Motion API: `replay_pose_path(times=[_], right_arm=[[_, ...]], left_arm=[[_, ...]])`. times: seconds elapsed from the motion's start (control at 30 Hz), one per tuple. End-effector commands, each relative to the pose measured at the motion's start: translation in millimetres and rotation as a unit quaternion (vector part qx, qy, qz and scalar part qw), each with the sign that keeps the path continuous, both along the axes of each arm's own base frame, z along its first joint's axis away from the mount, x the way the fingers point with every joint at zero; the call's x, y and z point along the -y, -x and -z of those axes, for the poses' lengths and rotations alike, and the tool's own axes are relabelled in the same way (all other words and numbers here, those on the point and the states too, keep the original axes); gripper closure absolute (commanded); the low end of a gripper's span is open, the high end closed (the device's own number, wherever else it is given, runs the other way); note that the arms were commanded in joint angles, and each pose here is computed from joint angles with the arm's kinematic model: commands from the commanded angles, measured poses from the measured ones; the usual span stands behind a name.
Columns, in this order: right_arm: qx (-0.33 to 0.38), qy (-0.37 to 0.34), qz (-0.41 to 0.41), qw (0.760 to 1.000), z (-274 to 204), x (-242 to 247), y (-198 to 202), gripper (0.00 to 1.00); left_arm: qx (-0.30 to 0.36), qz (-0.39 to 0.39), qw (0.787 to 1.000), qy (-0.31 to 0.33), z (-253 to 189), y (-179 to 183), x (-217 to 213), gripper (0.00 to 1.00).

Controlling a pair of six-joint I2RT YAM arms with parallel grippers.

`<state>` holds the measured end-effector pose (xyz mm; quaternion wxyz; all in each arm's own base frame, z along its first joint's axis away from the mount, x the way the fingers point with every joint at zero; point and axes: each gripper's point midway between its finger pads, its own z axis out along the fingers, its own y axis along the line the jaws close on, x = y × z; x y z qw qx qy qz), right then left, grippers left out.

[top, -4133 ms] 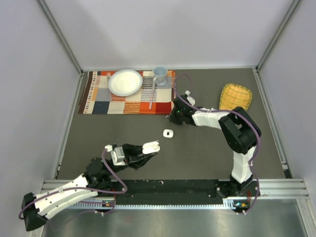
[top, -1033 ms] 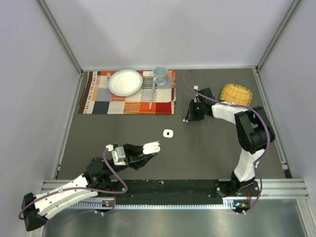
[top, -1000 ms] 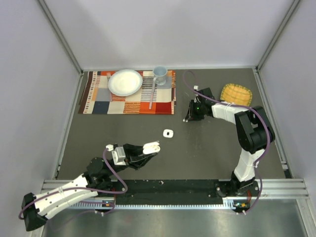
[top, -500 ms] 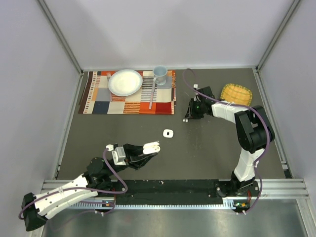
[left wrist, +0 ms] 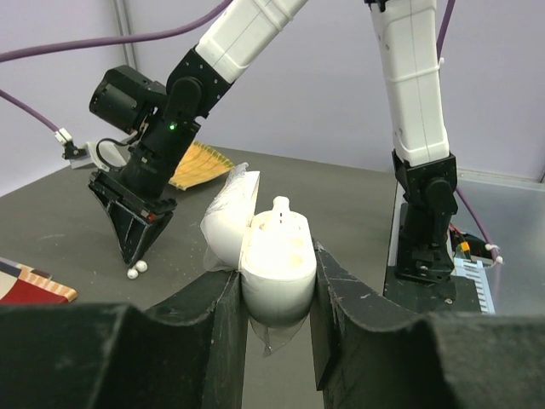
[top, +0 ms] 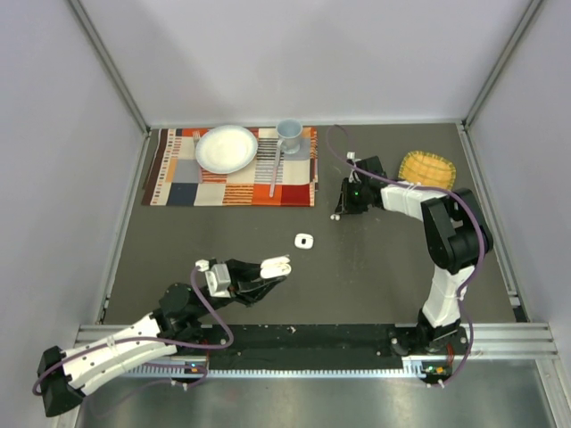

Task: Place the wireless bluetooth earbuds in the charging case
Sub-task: Pick up the left earbud from the center of the board.

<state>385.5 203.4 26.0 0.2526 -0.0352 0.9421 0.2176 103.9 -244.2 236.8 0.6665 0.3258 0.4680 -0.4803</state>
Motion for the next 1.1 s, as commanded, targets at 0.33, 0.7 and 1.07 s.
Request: replay_pose_path(times=[0.33,0.7,1.07], right_arm=[[0.010,0.025,-0.044,0.999,15,10,25,0.80],[0.005,0.026,-0.054,0.998,23,5,38,0.79],[0.011,0.027,-0.057,0.998,23,3,46,0.76]], left_arm=[[0.003,0.004,1.000,0.014,-5,1,1,1.00],[0.000,0.006,1.000,0.013,-3,2,1,1.00],[0.001,0.006,1.000,0.013,-3,2,1,1.00]])
